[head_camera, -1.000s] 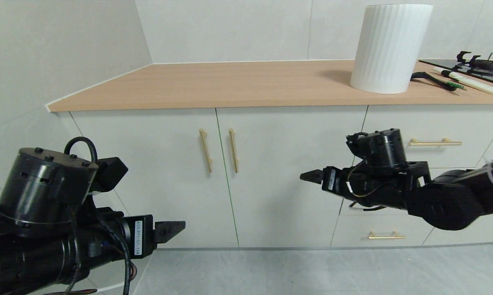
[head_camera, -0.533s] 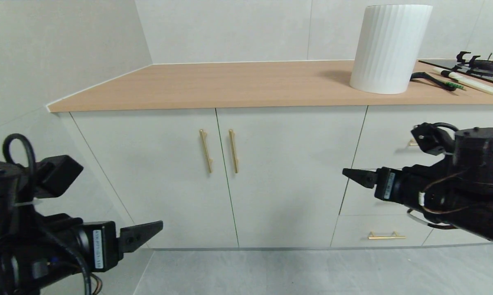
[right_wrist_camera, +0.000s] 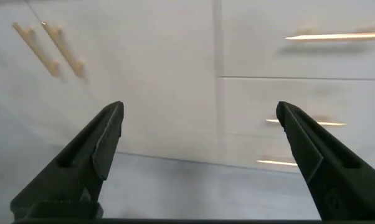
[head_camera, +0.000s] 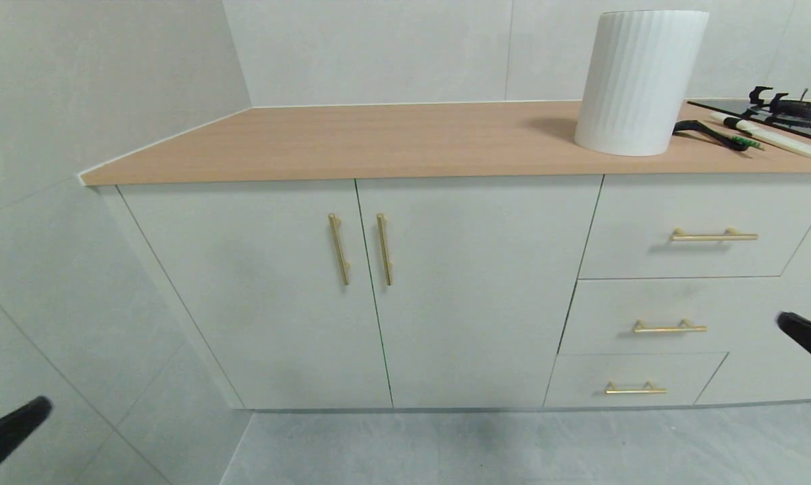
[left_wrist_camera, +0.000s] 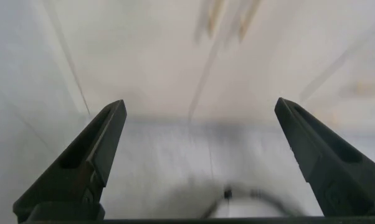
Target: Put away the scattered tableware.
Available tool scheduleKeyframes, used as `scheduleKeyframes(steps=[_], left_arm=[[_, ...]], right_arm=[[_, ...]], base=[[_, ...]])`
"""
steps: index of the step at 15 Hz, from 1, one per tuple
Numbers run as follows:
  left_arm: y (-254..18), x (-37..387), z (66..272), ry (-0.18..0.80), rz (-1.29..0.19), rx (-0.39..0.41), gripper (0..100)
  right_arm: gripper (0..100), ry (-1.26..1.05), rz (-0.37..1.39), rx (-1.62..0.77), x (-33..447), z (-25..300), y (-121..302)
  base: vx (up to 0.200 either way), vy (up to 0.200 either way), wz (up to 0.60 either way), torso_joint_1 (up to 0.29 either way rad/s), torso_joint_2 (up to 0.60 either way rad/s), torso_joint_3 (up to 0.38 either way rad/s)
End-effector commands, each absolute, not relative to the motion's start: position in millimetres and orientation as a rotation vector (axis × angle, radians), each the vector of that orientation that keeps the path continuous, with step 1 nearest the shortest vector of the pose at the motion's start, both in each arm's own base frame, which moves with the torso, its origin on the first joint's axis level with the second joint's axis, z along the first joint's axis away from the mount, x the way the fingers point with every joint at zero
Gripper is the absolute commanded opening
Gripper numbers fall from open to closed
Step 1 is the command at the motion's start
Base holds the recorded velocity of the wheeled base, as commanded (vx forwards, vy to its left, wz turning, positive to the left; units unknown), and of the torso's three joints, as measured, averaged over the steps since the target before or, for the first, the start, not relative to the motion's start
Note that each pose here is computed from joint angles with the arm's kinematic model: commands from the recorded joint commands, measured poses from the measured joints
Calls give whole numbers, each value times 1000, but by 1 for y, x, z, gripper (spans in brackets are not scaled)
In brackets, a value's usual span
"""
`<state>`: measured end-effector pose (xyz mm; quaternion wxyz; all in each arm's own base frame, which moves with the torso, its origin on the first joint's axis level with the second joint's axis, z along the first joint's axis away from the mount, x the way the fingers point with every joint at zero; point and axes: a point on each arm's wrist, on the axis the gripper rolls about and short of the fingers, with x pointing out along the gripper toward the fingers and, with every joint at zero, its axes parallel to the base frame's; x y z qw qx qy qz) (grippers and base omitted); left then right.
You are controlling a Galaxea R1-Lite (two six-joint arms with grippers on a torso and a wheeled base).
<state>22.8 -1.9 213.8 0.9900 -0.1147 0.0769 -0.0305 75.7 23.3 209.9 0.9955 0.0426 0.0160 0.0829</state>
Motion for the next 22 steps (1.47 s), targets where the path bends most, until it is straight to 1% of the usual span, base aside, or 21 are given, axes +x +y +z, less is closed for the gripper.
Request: scheduleKeyframes(steps=[1,2,4,5,8,9,10,11,13,14,16,17,18,19,20,22], left_arm=[[11,-21,208,-47,-12,-260,100],[12,-33,201,-87,25,-235,100],[13,-48,190,-143,73,-181,100],[12,-56,186,-178,101,-170,100],[9,-65,178,-205,197,-174,100],[7,-68,171,-219,216,-169,100],[5,-70,165,-219,224,-161,100],[5,-66,156,-190,237,-159,100],[5,-64,150,-172,238,-158,100],[5,-56,137,-118,240,-142,100],[5,-46,119,-51,245,-110,100],[5,-37,105,-42,242,-95,100],[5,-32,97,-52,224,-88,100],[4,-29,93,-55,208,-78,100],[3,-23,80,-48,161,-25,100],[2,-23,78,-28,107,-7,100]], right_arm=[[100,-91,24,45,4,188,-3],[100,-111,-26,40,-17,178,-6],[100,-155,-43,44,-40,165,-9],[100,-160,-55,42,-45,160,-9],[100,-163,-177,40,-45,160,-10],[100,-192,-226,30,-52,156,-7],[100,-205,-220,18,-55,152,-4],[100,-189,-212,12,-54,147,-4],[100,-176,-213,14,-52,140,-4],[100,-95,-198,9,-41,116,-4],[100,-69,-198,8,-28,93,-4],[100,-69,-187,9,-23,83,-4],[100,-41,-162,12,-23,80,-4],[100,-42,-152,12,-23,80,-3],[100,-43,-110,8,-23,80,-2],[100,-34,-38,7,-23,79,-1]], base=[[0,0,0,0,0,0],[0,0,0,0,0,0],[0,0,0,0,0,0],[0,0,0,0,0,0],[0,0,0,0,0,0],[0,0,0,0,0,0],[0,0,0,0,0,0],[0,0,0,0,0,0],[0,0,0,0,0,0],[0,0,0,0,0,0],[0,0,0,0,0,0],[0,0,0,0,0,0],[0,0,0,0,0,0],[0,0,0,0,0,0],[0,0,0,0,0,0],[0,0,0,0,0,0]])
